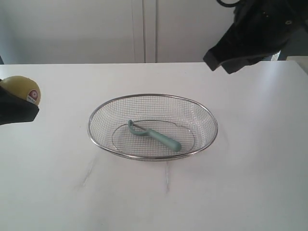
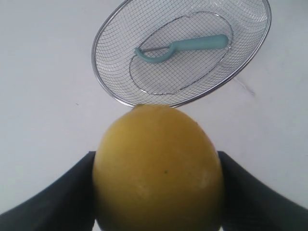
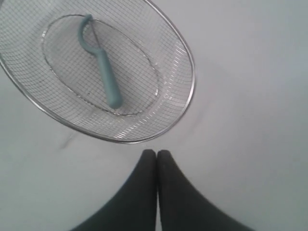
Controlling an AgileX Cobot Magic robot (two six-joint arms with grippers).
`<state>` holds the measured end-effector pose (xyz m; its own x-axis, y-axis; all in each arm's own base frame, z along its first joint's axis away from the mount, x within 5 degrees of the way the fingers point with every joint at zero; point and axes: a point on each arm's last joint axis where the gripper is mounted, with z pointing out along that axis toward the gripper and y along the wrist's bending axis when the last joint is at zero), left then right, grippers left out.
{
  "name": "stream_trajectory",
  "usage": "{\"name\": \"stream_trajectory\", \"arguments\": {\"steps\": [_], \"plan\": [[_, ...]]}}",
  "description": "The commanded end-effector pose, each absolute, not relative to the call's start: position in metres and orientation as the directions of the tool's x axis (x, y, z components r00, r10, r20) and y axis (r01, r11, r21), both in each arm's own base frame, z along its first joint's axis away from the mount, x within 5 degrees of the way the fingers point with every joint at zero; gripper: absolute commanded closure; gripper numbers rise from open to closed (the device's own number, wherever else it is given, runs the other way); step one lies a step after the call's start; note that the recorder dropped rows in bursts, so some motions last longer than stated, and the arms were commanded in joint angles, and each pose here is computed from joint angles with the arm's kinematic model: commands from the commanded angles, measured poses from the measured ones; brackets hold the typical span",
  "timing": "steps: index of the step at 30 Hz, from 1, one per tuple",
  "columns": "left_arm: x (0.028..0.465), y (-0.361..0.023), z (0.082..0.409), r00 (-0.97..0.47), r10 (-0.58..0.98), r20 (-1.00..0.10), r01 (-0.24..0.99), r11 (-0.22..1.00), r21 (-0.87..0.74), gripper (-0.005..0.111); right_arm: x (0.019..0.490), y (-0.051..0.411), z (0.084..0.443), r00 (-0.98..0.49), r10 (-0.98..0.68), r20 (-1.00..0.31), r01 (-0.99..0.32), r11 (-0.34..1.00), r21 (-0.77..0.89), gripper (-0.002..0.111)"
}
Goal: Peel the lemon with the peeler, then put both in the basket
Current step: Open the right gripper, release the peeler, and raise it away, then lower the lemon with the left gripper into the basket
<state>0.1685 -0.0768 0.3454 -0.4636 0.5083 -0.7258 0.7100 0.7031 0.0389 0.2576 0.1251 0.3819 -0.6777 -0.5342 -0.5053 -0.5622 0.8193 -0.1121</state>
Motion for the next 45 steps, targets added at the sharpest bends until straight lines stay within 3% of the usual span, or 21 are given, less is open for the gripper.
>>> {"name": "stream_trajectory", "arguments": {"steps": [1,11,19,22,35,40,45], "plan": [[0.166,-0.079,0.352,-0.451,0.476,-0.755,0.707,0.707,0.023,0.107,0.238,0.105,0.393,-0.677,-0.514,-0.527,-0.504,0.845,-0.178,0.108],[0.170,-0.080,0.351,-0.440,0.428,-0.790,0.682,0.731,0.016,0.107,0.188,0.080,0.389,-0.672,-0.483,-0.562,-0.474,0.863,-0.174,0.108],[0.188,-0.089,0.354,-0.359,0.272,-0.893,0.650,0.760,-0.030,0.107,0.177,0.073,0.380,-0.652,-0.468,-0.596,-0.458,0.870,-0.183,0.108],[0.200,-0.104,0.351,-0.291,0.290,-0.912,0.708,0.706,-0.002,0.107,0.177,0.073,0.380,-0.654,-0.455,-0.605,-0.448,0.877,-0.175,0.108],[0.276,-0.202,0.339,-0.304,0.390,-0.869,0.851,0.520,-0.065,0.107,0.179,0.074,0.381,-0.643,-0.437,-0.629,-0.437,0.884,-0.167,0.108],[0.307,-0.222,0.313,-0.396,0.460,-0.795,0.827,0.555,-0.091,0.107,0.179,0.072,0.382,-0.639,-0.451,-0.624,-0.431,0.881,-0.195,0.108],[0.322,-0.215,0.261,-0.571,0.604,-0.556,0.758,0.647,-0.075,0.107,0.179,0.072,0.381,-0.648,-0.433,-0.626,-0.418,0.890,-0.183,0.108]]}}
